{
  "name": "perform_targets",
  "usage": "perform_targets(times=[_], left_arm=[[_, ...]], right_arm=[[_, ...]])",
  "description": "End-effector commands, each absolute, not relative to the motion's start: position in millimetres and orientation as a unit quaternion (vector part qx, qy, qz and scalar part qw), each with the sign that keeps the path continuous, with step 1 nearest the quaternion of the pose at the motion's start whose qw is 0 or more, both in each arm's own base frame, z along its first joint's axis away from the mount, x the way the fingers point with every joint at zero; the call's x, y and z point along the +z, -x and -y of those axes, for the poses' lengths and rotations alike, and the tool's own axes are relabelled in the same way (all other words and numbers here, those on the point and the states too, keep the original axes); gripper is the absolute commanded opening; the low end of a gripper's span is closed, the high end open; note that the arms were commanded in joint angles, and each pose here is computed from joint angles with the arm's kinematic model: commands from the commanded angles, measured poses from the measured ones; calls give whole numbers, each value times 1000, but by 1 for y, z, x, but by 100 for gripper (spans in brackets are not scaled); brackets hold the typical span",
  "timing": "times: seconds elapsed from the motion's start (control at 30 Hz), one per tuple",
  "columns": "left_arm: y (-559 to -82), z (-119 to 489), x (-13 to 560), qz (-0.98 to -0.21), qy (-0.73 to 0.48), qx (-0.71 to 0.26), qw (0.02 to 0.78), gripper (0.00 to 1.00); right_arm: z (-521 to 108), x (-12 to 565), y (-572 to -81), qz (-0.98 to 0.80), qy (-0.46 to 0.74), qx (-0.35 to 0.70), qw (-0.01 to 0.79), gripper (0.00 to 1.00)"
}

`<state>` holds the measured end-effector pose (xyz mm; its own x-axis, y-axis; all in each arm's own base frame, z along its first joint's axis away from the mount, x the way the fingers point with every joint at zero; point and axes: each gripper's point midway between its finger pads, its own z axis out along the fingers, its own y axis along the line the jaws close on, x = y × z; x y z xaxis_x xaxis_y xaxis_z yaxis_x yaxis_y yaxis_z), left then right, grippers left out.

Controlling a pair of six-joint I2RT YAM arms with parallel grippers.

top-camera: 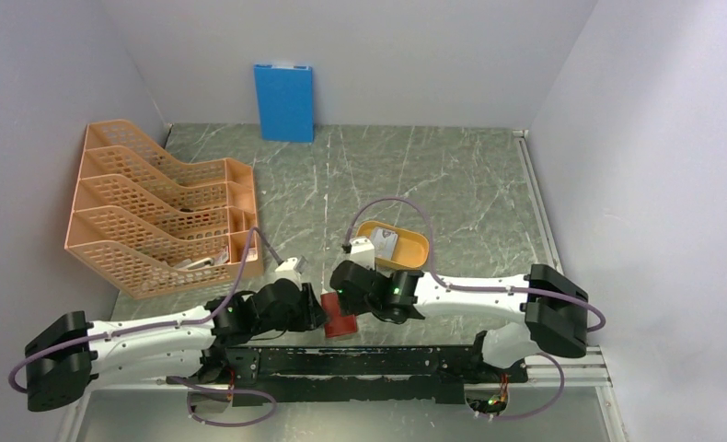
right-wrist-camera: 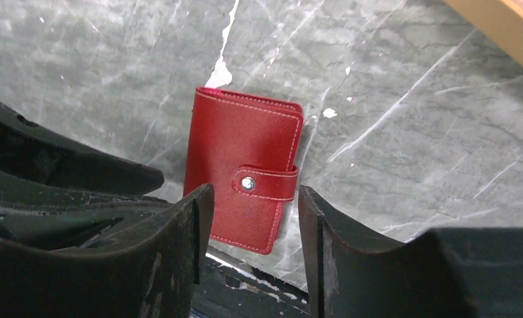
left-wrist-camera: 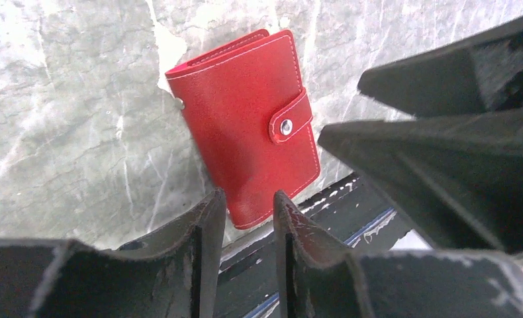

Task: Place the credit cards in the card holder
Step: Open the card holder at the center of the board.

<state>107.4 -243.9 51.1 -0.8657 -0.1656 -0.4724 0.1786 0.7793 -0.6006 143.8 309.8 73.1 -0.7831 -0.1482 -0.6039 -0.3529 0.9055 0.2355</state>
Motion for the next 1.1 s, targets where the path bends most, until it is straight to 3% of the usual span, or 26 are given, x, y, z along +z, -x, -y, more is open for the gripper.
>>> perform_targets(times=[0.0,0.5,0.87,1.07], left_arm=[[-114,263,65,-894,8,-365,261,35],[-118,264,50,-901,36,-363,235,6],[-117,260,46,-901,45,-363,232,5],[-118,262,46,-901,43,-364,231,5]], right_arm=[[-309,66,-141,-930,152,133,306,52],[-326,43,-132,-934,170,110,293,45],[-319,27,-132,-937,183,66,289,43],[-316,24,-130,-936,191,51,292,35]])
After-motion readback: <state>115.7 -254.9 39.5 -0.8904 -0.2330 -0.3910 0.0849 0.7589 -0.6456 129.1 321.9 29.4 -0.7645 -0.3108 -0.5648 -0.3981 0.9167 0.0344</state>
